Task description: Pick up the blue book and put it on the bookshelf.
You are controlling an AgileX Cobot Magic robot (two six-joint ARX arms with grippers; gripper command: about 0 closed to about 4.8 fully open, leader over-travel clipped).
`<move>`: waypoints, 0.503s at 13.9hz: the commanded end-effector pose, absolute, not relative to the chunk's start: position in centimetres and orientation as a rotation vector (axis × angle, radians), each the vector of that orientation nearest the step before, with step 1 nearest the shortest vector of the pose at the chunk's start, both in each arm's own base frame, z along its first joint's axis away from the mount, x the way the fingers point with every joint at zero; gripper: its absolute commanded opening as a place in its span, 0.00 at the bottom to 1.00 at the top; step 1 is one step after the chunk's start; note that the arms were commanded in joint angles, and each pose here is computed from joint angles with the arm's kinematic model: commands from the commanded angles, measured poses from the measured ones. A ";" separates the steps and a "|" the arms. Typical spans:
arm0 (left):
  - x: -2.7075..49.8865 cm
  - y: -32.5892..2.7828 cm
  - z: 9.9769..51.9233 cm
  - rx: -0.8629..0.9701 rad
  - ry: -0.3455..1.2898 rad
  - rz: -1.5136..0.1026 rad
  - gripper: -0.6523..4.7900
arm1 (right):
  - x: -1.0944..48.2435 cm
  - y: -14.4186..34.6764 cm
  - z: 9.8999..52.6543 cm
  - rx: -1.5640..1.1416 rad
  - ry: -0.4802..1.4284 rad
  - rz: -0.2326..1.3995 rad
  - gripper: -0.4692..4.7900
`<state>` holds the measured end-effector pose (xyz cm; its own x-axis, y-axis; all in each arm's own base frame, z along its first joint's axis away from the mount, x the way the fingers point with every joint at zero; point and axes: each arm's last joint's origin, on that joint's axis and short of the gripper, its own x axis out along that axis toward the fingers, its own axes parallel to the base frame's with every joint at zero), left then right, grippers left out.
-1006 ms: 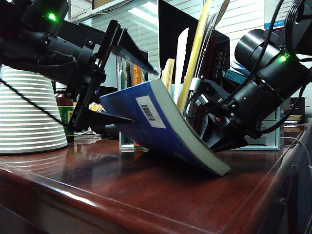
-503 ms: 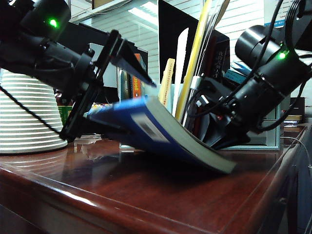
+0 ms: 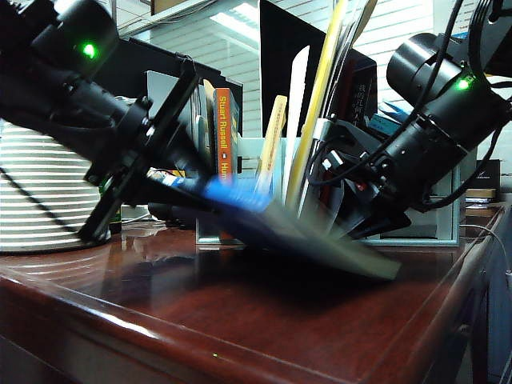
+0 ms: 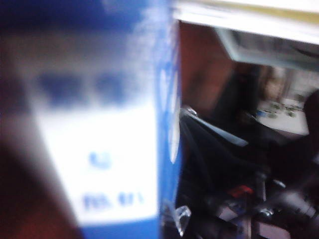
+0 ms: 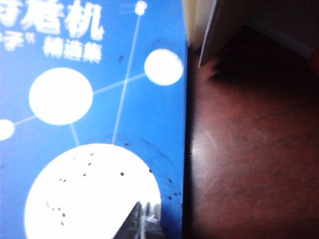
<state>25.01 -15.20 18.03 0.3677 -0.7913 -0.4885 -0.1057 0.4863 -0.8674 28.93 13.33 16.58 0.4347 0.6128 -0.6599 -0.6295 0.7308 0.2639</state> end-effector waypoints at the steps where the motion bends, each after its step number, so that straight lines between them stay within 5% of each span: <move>1: 25.3 -15.3 18.9 -0.965 1.052 -0.602 0.11 | 29.2 13.5 17.2 -0.026 0.787 0.777 0.09; 7: 24.3 -14.9 20.6 -0.950 1.053 -0.654 0.11 | 29.7 13.4 20.9 -0.040 0.698 0.741 0.09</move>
<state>24.34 -14.83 19.22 0.3686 -0.7949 -0.4820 -0.0756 0.4912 -0.8678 29.65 13.43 19.98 0.5034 0.5973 -0.6243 -0.6237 0.7513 0.2158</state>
